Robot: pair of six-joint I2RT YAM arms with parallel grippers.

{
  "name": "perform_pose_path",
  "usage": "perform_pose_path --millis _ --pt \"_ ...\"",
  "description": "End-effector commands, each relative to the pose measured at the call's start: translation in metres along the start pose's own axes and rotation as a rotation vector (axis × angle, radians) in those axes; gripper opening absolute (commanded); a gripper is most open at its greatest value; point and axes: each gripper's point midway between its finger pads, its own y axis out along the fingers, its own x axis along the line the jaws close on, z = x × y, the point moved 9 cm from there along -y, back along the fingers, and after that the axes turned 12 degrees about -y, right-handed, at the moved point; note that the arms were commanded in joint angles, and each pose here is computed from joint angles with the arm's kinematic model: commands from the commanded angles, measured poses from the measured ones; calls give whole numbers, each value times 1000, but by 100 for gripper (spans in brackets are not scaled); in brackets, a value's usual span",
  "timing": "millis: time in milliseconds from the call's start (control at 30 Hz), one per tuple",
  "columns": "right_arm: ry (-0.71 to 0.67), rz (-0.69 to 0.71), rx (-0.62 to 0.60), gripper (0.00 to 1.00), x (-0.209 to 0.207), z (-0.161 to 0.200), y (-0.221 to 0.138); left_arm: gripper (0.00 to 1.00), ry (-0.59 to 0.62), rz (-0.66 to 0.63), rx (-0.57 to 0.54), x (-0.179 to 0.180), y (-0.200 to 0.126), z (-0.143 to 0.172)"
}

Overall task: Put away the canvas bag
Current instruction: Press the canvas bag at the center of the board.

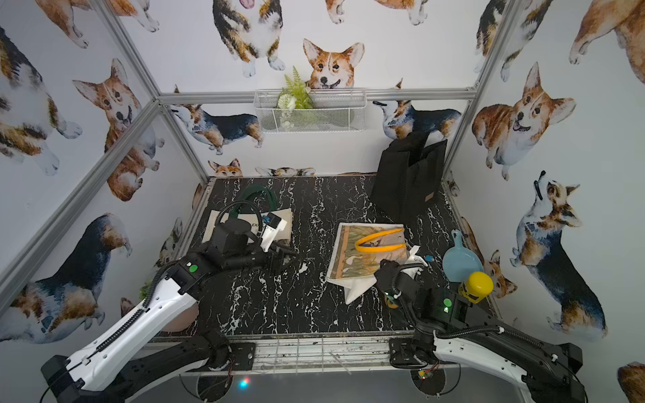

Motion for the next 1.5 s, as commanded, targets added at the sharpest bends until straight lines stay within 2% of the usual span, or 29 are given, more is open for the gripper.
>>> perform_pose_path --millis 0,133,333,600,767,967,1100,1333,1467 --pt "244 -2 106 0 0 21 13 60 113 -18 -13 -21 21 -4" --pt "261 32 120 0 0 29 22 62 208 -21 31 -41 45 6" --pt "330 69 155 0 5 35 27 65 286 -3 96 -58 79 28" --pt "441 17 175 0 16 37 29 70 374 -6 104 -84 111 50" --pt "519 -30 196 0 22 33 25 70 436 -72 126 -88 126 61" --pt "606 -66 227 0 24 31 19 70 490 -229 78 -79 126 62" --pt "725 -88 277 0 21 39 23 70 516 -292 54 -75 125 64" --pt "845 -137 280 0 28 35 22 70 535 -236 52 -85 125 75" --pt "879 -143 254 0 30 29 19 70 517 -82 45 -96 119 79"
